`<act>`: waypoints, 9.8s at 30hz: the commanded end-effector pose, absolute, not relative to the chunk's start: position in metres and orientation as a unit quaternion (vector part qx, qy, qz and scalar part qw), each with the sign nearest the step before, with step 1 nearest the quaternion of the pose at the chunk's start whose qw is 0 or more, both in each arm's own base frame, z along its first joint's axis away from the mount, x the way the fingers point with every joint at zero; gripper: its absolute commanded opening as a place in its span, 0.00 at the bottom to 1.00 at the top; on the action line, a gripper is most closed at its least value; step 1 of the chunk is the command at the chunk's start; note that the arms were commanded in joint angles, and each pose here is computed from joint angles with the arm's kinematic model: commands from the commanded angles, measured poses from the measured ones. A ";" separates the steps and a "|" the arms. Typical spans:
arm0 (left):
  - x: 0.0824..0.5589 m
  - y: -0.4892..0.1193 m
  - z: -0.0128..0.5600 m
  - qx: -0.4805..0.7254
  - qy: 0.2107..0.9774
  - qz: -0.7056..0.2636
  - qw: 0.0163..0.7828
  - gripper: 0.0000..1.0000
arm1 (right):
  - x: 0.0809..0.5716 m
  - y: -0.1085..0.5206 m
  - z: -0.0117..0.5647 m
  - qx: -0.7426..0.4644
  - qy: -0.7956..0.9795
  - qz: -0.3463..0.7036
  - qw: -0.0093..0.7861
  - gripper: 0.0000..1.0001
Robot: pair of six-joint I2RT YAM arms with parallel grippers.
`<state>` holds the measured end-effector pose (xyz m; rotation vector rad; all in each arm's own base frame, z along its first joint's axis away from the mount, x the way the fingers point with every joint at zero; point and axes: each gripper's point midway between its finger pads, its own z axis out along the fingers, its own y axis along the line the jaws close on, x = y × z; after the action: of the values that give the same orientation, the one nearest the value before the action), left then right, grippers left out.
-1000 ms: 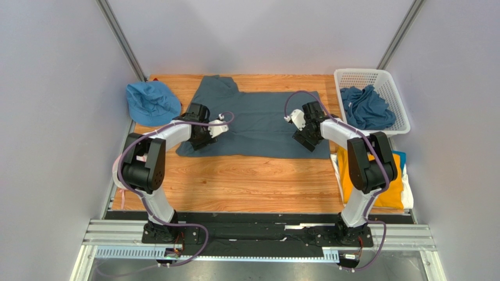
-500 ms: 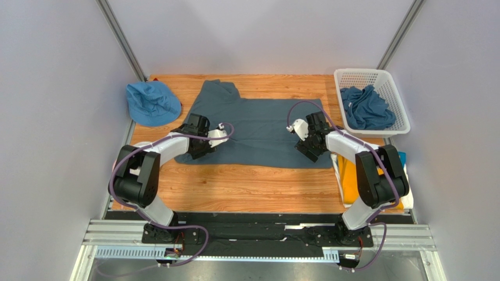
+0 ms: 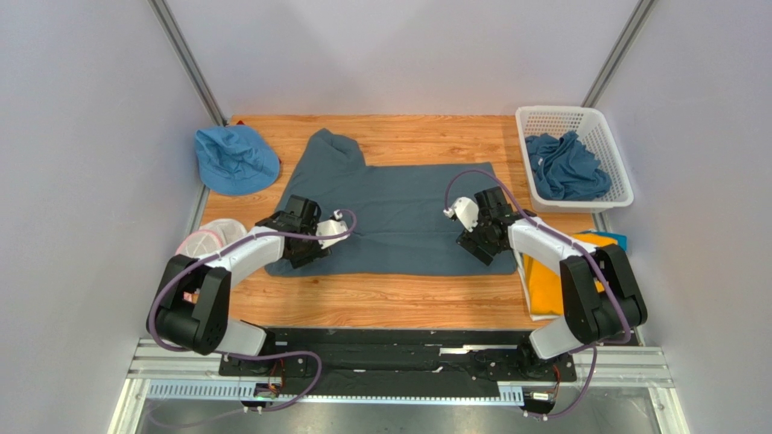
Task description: Fold and stack the t-shirts
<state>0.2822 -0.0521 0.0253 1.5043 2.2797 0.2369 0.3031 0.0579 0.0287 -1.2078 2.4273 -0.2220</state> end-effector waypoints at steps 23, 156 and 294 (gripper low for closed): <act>0.233 -0.052 0.016 0.530 0.826 0.070 0.180 0.65 | 0.212 0.061 0.010 -0.476 0.867 -0.024 0.143 0.77; 0.614 -0.174 0.112 0.435 0.792 -0.119 0.412 0.67 | 0.440 0.055 0.011 -0.220 0.962 0.097 0.129 0.00; 0.375 -0.153 0.160 0.598 0.740 0.142 0.274 0.00 | 0.361 0.049 0.116 -0.325 0.930 0.053 0.164 0.00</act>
<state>0.3913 -0.1545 0.1519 1.6245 1.9755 0.3743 0.3626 0.0488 0.1053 -0.8863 2.7106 0.1746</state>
